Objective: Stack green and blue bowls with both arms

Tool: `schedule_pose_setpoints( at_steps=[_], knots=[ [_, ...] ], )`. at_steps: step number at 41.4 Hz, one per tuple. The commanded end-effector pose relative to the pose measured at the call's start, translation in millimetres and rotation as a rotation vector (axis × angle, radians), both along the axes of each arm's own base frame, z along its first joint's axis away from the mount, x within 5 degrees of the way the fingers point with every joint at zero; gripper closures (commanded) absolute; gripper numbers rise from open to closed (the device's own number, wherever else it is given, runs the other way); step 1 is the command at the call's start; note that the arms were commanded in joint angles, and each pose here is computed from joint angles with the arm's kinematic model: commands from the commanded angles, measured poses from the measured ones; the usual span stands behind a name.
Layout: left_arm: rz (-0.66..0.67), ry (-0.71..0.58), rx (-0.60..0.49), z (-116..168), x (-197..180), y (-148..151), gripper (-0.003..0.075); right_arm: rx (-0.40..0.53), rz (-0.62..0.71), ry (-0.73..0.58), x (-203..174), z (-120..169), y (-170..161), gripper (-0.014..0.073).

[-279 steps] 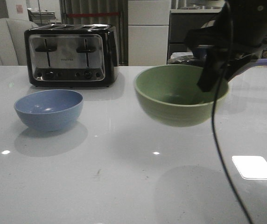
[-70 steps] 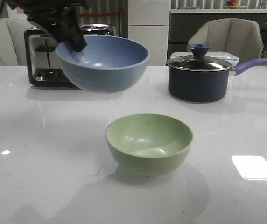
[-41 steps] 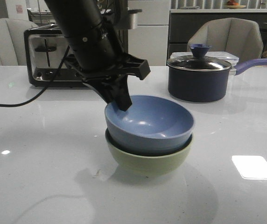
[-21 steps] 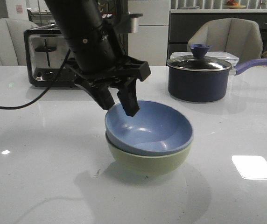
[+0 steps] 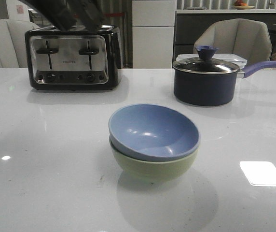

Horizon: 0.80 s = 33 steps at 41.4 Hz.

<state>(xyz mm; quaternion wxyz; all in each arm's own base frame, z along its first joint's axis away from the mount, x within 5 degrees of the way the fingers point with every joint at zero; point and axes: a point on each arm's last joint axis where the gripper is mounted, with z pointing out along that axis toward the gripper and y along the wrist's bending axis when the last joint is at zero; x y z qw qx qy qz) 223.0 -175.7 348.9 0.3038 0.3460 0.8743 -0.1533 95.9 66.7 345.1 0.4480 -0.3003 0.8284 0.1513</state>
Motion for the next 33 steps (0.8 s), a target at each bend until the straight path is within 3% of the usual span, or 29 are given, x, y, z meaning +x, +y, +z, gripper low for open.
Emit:
schedule_pose_setpoints(
  at_steps=[1,18,33],
  knots=[
    [0.002,-0.112,-0.08,22.3,-26.0,17.2,0.0276,0.042,-0.007,-0.078,1.7,13.2,0.4,0.0127],
    [0.01,-0.189,-0.104,-3.7,-104.9,77.4,0.0276,0.041,-0.003,-0.067,1.1,12.4,0.5,0.0127],
    [0.121,-0.245,-0.1,-18.2,-121.6,101.2,0.0276,0.023,-0.004,-0.041,-0.1,9.9,-0.3,0.0127]
  ],
)
